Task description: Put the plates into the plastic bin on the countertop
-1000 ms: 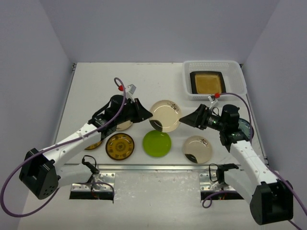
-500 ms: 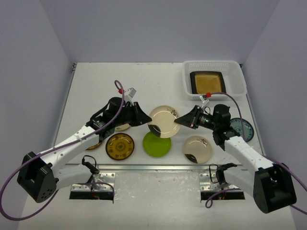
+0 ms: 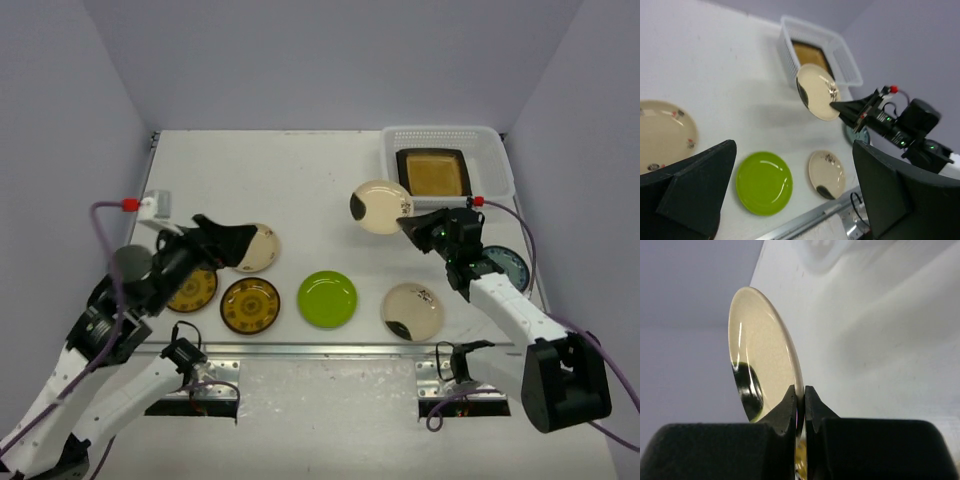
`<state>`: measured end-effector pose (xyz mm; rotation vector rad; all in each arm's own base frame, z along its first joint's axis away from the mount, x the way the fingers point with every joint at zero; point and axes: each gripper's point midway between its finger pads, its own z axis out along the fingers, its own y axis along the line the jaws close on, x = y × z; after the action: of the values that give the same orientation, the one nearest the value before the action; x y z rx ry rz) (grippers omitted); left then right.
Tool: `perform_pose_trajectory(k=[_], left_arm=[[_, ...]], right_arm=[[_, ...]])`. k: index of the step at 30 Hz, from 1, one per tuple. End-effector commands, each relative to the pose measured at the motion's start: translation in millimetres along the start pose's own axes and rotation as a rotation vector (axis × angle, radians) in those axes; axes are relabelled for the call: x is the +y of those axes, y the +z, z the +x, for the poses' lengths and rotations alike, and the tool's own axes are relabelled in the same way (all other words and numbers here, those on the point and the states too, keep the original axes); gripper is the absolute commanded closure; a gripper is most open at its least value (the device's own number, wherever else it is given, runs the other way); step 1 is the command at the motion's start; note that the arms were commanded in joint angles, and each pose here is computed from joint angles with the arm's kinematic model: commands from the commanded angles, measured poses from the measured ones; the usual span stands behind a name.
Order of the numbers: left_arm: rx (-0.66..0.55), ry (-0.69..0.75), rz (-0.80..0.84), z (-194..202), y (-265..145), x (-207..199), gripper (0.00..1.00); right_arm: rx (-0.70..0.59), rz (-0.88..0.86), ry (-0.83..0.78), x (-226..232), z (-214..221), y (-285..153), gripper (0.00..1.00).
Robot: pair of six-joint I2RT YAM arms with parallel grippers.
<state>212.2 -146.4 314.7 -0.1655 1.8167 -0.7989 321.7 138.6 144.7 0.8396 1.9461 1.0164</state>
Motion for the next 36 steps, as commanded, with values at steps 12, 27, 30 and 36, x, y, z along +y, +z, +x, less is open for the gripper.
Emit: perform_pose_trajectory(k=[12,27,30,36], left_arm=[[-0.082,0.154,-0.259,5,-26,72,0.00],[-0.090,0.166,-0.196,8,-25,65,0.00],[-0.086,0.167,-0.194,8,-25,64,0.00],[-0.090,0.166,-0.192,8,-26,64,0.00]], right_arm=[[-0.674,0.008,0.384,21,-192,90,1.00],[-0.758,0.360,0.312,-33,-222,128,0.99],[-0.716,0.523,0.343,-61,-208,122,0.99],[-0.679,0.566,0.345,-72,-199,122,0.94]])
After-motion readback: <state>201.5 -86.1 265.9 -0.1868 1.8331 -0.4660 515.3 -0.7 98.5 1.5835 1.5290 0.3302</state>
